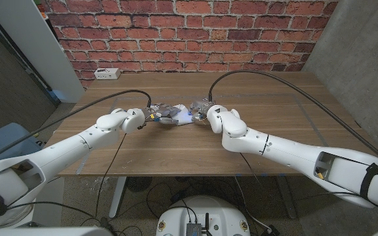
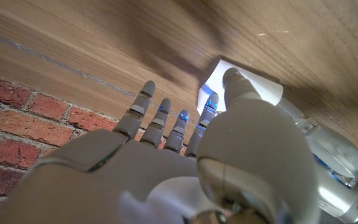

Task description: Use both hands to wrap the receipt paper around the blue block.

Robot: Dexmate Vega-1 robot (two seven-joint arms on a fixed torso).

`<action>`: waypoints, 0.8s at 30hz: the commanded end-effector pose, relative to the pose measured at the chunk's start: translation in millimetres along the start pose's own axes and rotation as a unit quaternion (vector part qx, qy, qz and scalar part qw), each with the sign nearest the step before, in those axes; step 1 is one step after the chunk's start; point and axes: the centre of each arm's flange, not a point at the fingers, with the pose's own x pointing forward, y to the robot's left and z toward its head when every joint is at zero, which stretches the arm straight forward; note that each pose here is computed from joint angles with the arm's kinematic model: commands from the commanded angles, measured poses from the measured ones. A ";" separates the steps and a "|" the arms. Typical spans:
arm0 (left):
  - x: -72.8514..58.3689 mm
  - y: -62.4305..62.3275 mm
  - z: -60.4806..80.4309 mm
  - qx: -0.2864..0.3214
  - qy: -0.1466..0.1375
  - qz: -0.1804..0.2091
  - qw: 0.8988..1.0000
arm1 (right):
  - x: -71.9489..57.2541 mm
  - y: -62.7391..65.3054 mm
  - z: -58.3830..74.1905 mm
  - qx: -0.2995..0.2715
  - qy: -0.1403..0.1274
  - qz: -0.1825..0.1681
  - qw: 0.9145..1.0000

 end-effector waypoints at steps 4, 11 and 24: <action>-1.8 0.6 0.1 -0.002 0.000 0.001 1.000 | 9.7 10.4 6.1 -0.003 0.001 -0.011 1.000; -3.9 0.2 1.7 -0.002 0.001 0.001 1.000 | 13.4 15.6 10.3 -0.024 0.013 -0.031 0.999; -9.3 -0.4 4.8 -0.004 0.003 0.002 1.000 | 8.1 27.9 16.6 -0.065 0.005 -0.062 0.996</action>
